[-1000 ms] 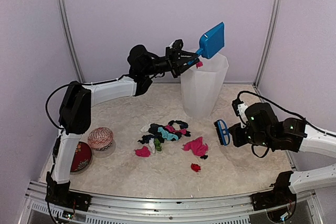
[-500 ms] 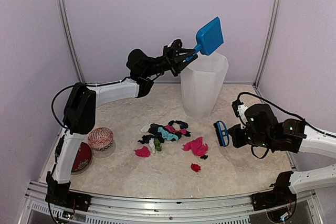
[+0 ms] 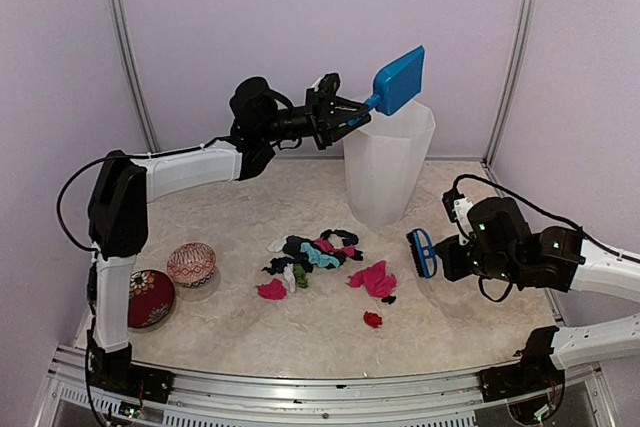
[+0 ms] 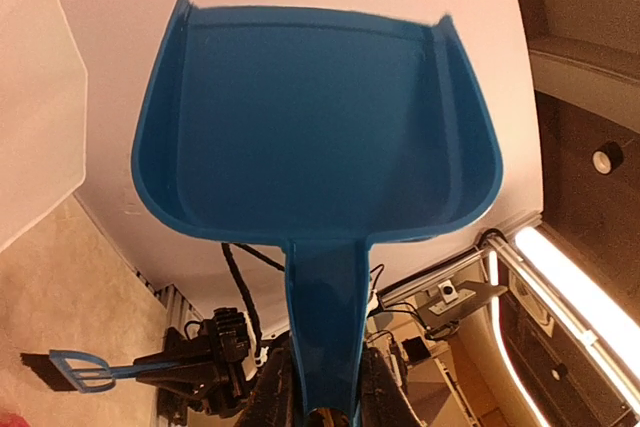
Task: Sweep away the paper scraps from the table
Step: Dump the paper scraps in the dustpan into the trash bin, then sweep the paper scraps at the center of the board.
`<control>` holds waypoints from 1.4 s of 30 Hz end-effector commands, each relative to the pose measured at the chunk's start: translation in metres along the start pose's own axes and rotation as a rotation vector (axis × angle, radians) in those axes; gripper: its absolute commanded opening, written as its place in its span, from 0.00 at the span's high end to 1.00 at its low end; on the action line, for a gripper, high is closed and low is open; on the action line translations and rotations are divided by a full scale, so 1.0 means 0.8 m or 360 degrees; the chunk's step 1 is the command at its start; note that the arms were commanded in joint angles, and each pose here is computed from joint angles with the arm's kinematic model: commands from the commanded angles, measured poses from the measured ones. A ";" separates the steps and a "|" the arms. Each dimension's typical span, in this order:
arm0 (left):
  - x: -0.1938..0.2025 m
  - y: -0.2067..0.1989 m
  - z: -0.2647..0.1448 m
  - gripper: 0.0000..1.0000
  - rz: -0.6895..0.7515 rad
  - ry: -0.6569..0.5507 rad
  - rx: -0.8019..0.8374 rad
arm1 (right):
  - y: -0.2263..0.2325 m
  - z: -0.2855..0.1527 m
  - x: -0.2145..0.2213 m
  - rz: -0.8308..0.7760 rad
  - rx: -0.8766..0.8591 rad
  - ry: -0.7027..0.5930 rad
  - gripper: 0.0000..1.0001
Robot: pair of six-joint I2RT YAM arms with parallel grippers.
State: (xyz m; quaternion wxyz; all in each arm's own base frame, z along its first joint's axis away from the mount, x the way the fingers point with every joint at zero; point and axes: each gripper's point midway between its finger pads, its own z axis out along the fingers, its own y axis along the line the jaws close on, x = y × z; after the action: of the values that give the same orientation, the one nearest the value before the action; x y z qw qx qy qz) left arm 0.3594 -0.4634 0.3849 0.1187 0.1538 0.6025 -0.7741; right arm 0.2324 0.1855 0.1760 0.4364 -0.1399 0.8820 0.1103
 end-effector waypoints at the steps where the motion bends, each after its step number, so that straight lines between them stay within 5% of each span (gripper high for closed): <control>1: 0.006 -0.036 -0.023 1.00 0.0411 0.0008 -0.0274 | 0.015 -0.011 -0.033 -0.0032 -0.0116 -0.0135 1.00; 13: 0.018 -0.031 -0.138 1.00 0.0887 -0.0145 -0.1266 | 0.102 -0.008 -0.080 -0.0154 -0.0590 -0.0251 1.00; 24: 0.053 -0.069 -0.271 1.00 0.1138 -0.0388 -0.1905 | 0.194 0.029 -0.105 -0.0033 -0.0868 -0.0261 1.00; 33: 0.084 -0.097 -0.351 1.00 0.1302 -0.0645 -0.2163 | 0.264 0.074 -0.100 0.0195 -0.0984 -0.0188 1.00; 42: 0.102 -0.094 -0.373 1.00 0.1421 -0.0701 -0.2184 | 0.302 0.118 -0.090 0.0464 -0.0996 -0.0118 1.00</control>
State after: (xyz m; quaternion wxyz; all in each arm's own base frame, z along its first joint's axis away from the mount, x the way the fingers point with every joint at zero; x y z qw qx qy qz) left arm 0.2812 -0.1621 0.3351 0.5578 0.1231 0.8092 -0.1374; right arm 0.2541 0.4333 0.1802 0.3794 -0.1865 0.8136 0.3991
